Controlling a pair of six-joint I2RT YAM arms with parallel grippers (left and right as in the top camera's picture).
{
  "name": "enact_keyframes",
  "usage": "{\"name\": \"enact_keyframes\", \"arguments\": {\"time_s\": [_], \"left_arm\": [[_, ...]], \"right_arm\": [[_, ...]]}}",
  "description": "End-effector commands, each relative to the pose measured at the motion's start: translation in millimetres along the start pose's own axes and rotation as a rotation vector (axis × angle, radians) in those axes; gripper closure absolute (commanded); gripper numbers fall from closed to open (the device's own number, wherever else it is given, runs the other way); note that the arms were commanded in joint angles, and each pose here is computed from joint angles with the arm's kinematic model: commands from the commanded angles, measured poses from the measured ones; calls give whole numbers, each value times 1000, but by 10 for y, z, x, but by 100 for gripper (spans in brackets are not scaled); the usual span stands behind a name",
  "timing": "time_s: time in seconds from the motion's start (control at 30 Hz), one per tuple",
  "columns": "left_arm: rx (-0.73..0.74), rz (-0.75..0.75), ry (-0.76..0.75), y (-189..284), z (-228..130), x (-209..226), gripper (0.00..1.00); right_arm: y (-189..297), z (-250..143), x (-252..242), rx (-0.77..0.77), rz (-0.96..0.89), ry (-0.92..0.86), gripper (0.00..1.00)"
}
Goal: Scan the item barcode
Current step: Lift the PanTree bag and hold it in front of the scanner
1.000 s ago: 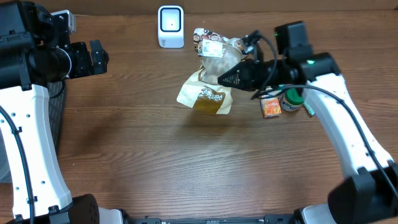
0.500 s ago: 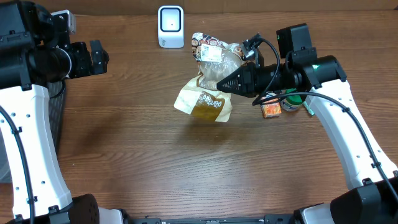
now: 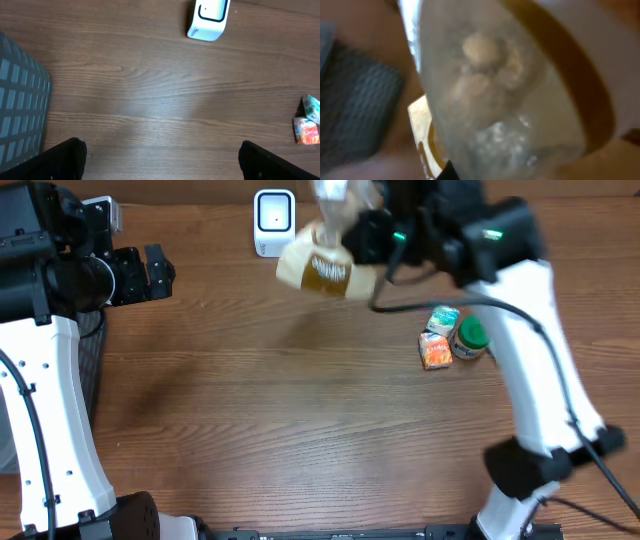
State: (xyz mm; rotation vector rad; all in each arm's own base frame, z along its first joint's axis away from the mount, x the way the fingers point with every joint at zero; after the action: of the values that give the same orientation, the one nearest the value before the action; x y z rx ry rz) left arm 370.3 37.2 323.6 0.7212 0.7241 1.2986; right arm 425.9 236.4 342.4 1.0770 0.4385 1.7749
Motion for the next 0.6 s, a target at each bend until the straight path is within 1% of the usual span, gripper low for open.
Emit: {"name": "enact_keyframes", "arguments": {"time_s": [0.0,0.03,0.07,0.13,0.33,0.47,0.57], "left_arm": [[-8,-4,15,16,19,3,1],[-8,-4,15,16,19,3,0],[-8,-4,15,16,19,3,0],[-8,-4,15,16,19,3,0],[-8,-4,15,16,19,3,0],[-8,-4,15,16,19,3,0],[-8,-4,15,16,19,3,0]], "right_arm": [[-470,422,-479,-262,-462,187,96],[-599,539,-523,-335,-550,228,96],[-648,583,-539,-363,-583,246,96],[-917,744,-579,-450,-713,368,96],[-1680,831,-651,-452,-894,743,96],[-2061,793,-653,-442,-947,920,96],[-2261,748,-671,-432,-964,1006,96]]}}
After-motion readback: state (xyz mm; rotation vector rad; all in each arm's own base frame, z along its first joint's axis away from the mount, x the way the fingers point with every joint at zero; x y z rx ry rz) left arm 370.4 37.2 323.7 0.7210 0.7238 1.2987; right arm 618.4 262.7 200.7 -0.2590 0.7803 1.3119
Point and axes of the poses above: each gripper's point midway between its finger pads, its own y axis back along the fingers, its own x axis along the line the jaws close on, z = x × y, the point moved 1 cm from there along y, back along the fingers, and after that the axes turned 14 degrees about -y, right-handed, at the moved point
